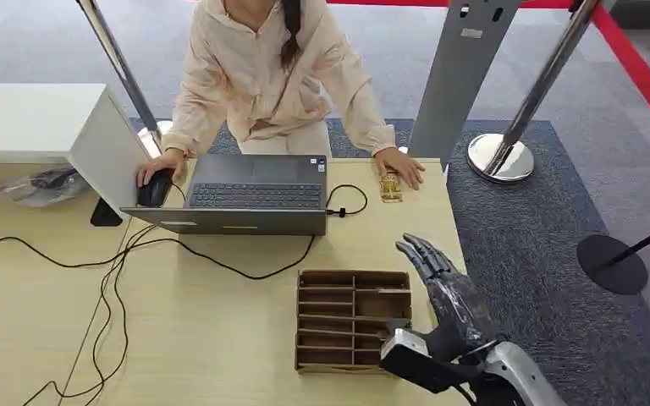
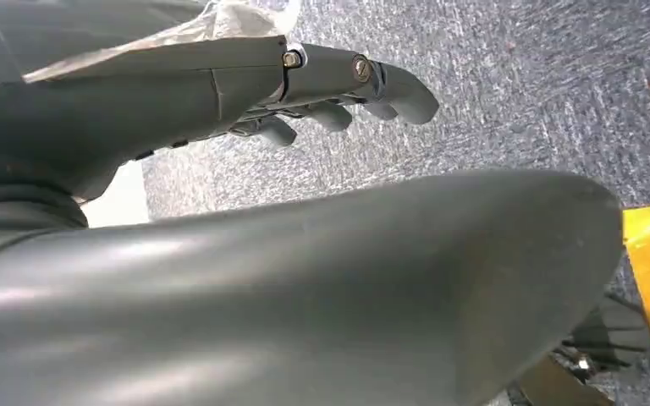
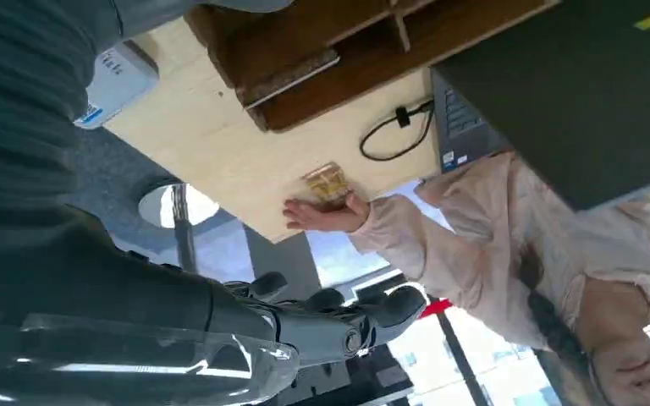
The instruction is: Pass the card to the sensor for recognition and then transmit it.
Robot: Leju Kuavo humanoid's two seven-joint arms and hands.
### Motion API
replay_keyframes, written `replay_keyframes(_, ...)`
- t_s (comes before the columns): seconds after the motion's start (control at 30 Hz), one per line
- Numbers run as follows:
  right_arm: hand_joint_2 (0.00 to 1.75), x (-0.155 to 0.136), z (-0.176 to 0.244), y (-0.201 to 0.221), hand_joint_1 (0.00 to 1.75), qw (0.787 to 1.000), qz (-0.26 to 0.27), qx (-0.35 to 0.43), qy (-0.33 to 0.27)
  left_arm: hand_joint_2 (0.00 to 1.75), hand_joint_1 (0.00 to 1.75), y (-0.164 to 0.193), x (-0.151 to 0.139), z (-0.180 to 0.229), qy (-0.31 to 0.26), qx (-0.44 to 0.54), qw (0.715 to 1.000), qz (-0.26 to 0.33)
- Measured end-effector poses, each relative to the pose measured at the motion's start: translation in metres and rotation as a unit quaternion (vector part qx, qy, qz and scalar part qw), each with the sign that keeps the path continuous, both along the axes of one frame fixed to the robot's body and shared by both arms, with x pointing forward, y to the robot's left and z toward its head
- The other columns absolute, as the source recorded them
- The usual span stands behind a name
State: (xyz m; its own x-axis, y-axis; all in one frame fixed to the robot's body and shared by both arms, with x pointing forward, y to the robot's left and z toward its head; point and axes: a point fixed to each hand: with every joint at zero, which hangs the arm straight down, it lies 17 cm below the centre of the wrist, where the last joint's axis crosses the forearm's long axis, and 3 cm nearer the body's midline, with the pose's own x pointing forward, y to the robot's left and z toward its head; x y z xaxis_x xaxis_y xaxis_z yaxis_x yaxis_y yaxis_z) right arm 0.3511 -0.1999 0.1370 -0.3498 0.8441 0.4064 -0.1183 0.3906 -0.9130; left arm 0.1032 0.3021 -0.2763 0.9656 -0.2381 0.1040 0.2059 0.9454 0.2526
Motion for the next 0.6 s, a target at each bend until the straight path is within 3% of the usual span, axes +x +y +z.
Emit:
replay_keyframes(0.13,1.75,-0.004,-0.003,0.010,0.05,1.000,0.012,-0.003,0.003,0.00,0.00,-0.002,0.000,0.000,-0.002,-0.001,1.000,-0.001)
replay_keyframes(0.6,1.75,-0.007,0.004,0.028,0.00,0.999,0.016,0.000,-0.038,0.00,0.00,-0.004,0.002,0.000,-0.005,-0.001,1.000,-0.004)
